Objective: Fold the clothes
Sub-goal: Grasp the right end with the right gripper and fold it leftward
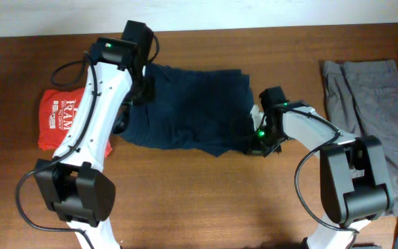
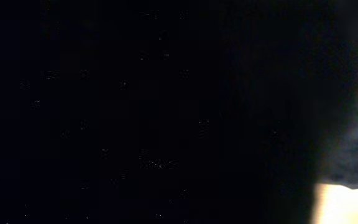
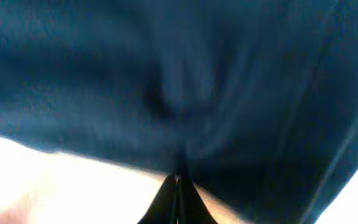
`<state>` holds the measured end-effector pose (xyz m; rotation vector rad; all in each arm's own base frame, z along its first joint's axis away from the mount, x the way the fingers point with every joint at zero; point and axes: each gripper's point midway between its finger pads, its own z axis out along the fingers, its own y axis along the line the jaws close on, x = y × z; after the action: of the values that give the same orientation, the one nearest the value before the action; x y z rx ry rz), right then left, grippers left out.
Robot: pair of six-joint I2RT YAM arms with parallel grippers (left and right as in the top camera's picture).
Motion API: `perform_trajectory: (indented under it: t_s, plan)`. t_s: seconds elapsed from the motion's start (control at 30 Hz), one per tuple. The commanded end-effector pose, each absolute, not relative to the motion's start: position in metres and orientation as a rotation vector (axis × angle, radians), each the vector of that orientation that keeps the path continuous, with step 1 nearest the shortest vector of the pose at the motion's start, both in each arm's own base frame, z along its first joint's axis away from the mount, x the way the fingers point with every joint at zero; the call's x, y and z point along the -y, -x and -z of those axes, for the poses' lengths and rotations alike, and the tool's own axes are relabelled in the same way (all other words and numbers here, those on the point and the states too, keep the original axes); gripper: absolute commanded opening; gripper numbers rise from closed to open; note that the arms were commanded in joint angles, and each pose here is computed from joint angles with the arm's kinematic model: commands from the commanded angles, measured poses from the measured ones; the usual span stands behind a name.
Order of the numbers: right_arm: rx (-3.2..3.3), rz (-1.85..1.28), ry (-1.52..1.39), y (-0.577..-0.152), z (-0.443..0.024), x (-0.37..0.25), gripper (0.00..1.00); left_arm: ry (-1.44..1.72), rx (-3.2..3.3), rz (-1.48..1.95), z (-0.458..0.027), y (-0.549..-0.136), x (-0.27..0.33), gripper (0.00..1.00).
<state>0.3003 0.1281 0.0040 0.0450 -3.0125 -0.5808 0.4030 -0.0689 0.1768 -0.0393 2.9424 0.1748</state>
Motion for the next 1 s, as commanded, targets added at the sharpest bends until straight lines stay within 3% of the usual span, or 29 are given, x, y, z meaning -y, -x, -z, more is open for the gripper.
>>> perform_trajectory:
  t_s: [0.0,0.17,0.47,0.7,0.97]
  plan:
    - [2.946,0.568,-0.118,-0.28,-0.003,-0.142,0.04,0.12,-2.929,-0.219,-0.183,-0.408,0.038,0.0]
    - [2.978,0.574,-0.263,-0.275,-0.015,-0.166,0.04,0.033,-2.939,-0.118,-0.188,-0.411,0.029,0.0]
    - [3.342,0.792,-0.299,-0.363,-0.075,-0.172,0.04,-0.005,-2.938,-0.104,-0.188,-0.412,0.034,0.0]
    - [3.371,0.806,-0.273,-0.394,-0.034,-0.174,0.04,-0.005,-2.939,-0.104,-0.188,-0.412,0.034,0.0]
    - [3.27,0.746,-0.151,-0.378,-0.001,-0.17,0.04,-0.004,-2.939,-0.104,-0.188,-0.412,0.033,0.0]
